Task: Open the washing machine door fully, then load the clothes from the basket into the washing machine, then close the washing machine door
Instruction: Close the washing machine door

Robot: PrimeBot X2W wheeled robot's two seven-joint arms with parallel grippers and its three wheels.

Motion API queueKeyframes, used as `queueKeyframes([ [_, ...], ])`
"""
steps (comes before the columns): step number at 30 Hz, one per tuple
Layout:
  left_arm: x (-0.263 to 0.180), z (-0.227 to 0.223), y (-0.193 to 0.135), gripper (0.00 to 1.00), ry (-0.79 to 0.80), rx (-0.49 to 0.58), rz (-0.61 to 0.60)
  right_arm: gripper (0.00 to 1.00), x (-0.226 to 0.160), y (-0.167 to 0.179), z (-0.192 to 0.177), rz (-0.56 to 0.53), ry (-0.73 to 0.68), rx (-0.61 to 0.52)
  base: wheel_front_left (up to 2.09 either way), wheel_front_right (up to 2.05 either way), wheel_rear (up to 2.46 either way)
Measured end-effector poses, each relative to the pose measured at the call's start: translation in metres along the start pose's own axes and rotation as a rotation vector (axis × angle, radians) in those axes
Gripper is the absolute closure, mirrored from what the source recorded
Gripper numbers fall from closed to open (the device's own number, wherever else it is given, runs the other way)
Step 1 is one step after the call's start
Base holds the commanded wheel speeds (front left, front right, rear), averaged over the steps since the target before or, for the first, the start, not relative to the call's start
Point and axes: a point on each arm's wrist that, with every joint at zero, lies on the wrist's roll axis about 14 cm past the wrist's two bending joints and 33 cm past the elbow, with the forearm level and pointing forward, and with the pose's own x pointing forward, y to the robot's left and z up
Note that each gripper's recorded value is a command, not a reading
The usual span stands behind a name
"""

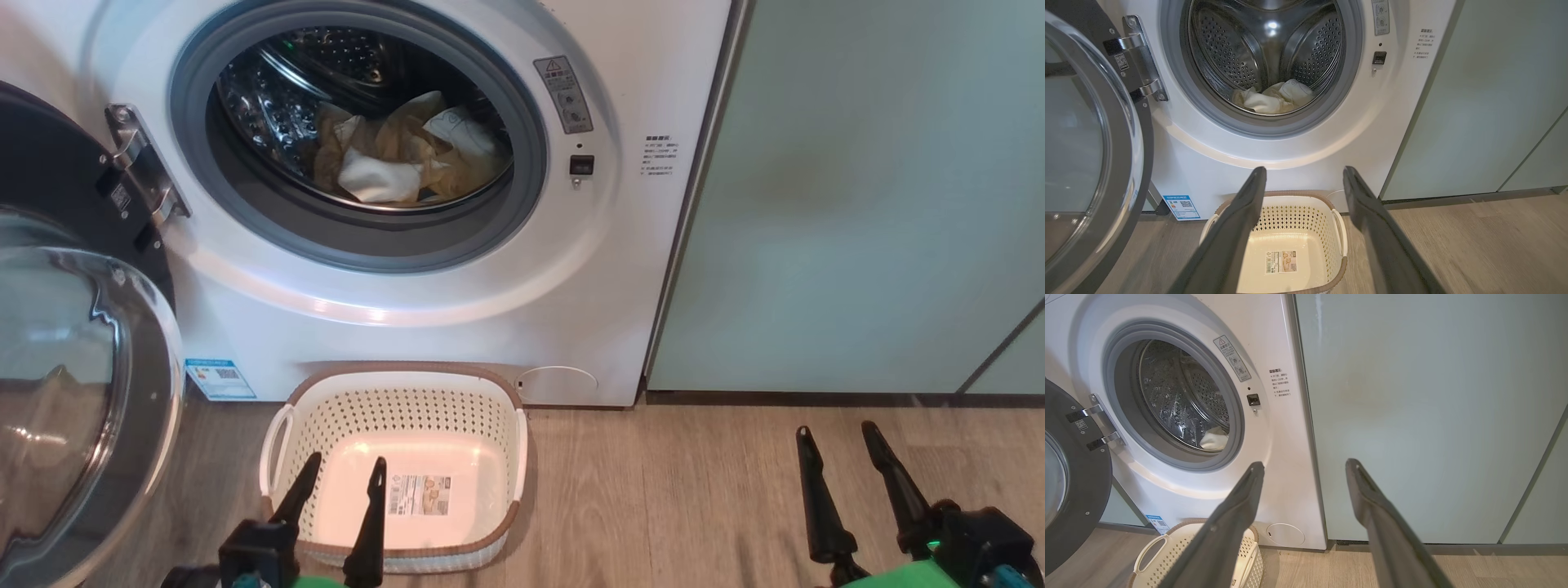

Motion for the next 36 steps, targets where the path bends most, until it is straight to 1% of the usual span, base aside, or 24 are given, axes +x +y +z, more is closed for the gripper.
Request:
queueKeyframes([
  [11,0.0003,-0.0017,0.0007,0.00,0.007,0.004,0.000,0.00,0.0007,0.0006,-0.0011,0.003,0.008,0.000,-1.45,1.45,0.00],
  [16,-0.0002,-0.0025,0.0007,0.00,0.012,0.004,0.000,0.00,0.0004,0.0005,-0.0015,0.002,0.009,0.000,-0.90,0.90,0.00],
  [36,-0.0018,0.0005,0.0041,0.00,0.000,0.010,0.006,0.00,0.0011,0.0028,-0.0013,0.010,0.008,0.001,-0.06,0.06,0.00],
])
